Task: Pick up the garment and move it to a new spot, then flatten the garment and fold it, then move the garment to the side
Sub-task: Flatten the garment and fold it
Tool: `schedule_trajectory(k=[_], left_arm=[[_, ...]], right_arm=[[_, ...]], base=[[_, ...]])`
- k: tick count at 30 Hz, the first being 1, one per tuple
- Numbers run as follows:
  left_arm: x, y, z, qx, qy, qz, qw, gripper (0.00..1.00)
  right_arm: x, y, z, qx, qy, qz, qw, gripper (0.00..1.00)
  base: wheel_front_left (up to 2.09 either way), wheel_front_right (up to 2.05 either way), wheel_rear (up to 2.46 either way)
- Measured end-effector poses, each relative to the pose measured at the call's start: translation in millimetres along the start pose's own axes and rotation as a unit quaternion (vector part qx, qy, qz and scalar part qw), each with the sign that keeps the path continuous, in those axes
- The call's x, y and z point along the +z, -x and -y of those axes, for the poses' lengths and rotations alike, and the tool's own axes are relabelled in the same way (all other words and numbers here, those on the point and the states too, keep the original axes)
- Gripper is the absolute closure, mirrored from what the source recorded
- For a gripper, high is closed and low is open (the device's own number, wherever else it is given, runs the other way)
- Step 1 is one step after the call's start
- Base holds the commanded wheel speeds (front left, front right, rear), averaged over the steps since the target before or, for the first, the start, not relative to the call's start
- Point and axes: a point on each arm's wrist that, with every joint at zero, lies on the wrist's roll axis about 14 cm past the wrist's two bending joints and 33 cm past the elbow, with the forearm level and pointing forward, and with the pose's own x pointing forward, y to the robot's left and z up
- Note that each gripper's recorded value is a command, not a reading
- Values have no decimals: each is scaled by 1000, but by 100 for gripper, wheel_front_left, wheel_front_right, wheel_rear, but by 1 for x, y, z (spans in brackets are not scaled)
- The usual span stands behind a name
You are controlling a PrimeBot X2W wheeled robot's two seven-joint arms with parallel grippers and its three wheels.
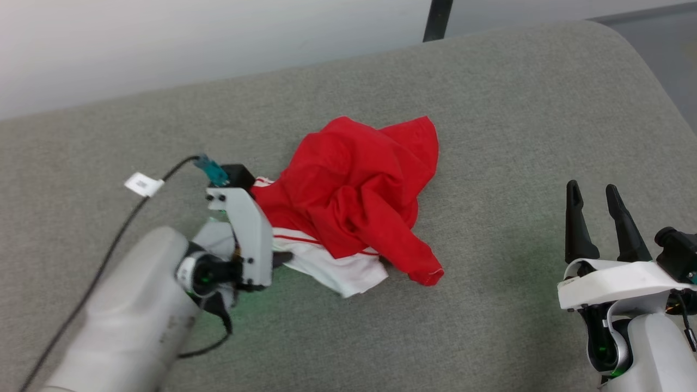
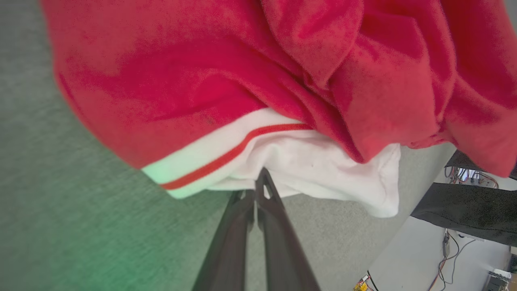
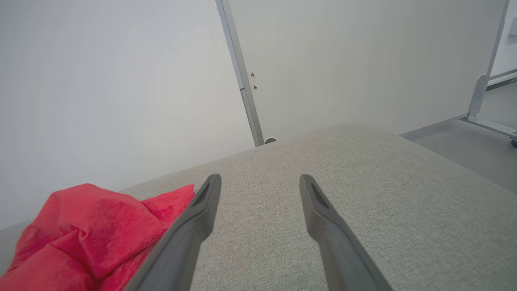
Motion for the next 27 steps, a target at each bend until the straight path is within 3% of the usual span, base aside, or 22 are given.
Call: schedule_trajectory(k=[10,18,23,27], left_arm=[[52,79,-62,96,-16,89,991,100],[88,125,-97,192,-61,91,975,100],[96,135,-124,260,-85,80,958,100],[83,119,-138,266,-58,62,960,100]], right_arm=[[-2,1,-18,21,-11,-1,1000,0],[-8,-1,-20,23,-13,-6,1000,0],[-9,1,-13,11,-13,-9,1000,0],[-9,3,-5,1,-11,-10,1000,0]], base=[[0,0,0],[0,0,0],[0,0,0],[0,0,0]])
